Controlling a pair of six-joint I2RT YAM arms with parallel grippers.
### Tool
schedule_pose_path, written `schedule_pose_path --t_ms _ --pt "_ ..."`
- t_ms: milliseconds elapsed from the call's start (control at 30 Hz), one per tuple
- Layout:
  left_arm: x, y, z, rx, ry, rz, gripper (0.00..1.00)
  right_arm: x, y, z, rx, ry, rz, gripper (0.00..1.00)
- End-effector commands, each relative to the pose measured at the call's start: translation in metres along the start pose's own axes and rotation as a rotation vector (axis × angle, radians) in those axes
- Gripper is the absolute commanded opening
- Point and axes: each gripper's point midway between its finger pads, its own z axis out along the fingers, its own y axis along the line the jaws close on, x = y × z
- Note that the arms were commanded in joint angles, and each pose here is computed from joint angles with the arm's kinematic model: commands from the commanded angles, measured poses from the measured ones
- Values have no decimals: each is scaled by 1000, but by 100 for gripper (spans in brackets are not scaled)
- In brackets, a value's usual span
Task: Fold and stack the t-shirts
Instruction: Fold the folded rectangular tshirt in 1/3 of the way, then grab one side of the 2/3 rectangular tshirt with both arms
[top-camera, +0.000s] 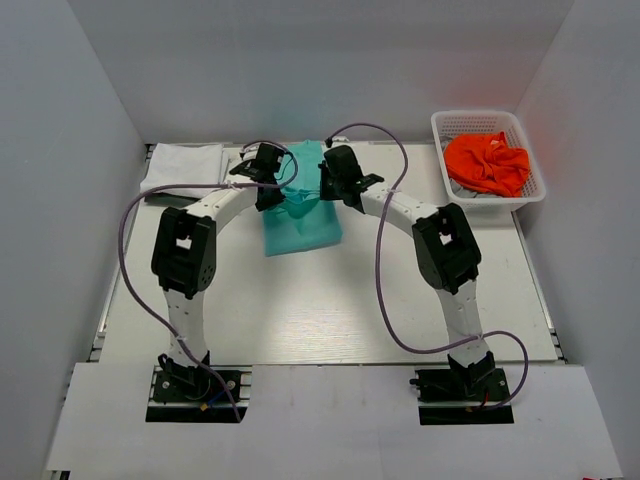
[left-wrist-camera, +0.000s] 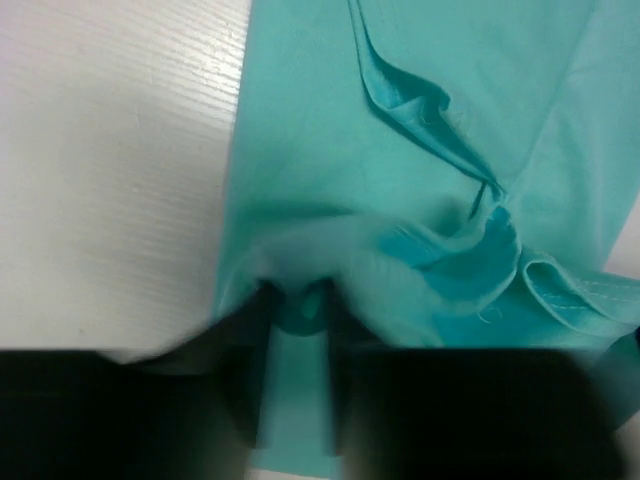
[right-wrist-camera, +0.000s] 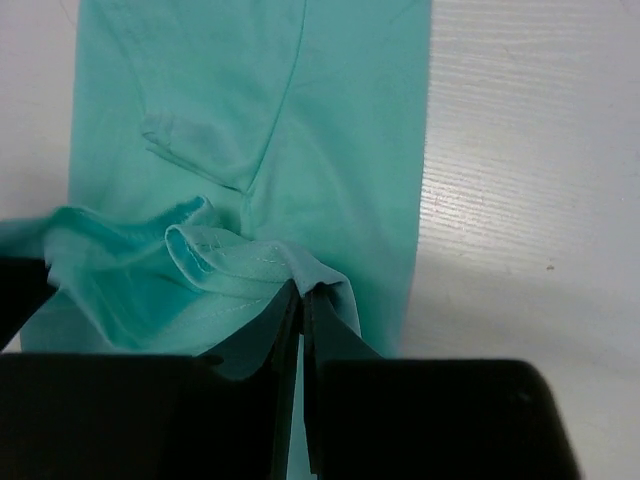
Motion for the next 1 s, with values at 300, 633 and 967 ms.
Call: schedule_pose_path --t_ms 300,633,967 --pt "-52 0 -15 15 13 -49 99 -56 3 -24 -46 -97 41 90" --pt "86 39 -62 193 204 -14 99 65 -19 -95 -100 117 136 90" --pt "118 54 -52 171 251 3 75 101 -13 -74 -137 249 199 89"
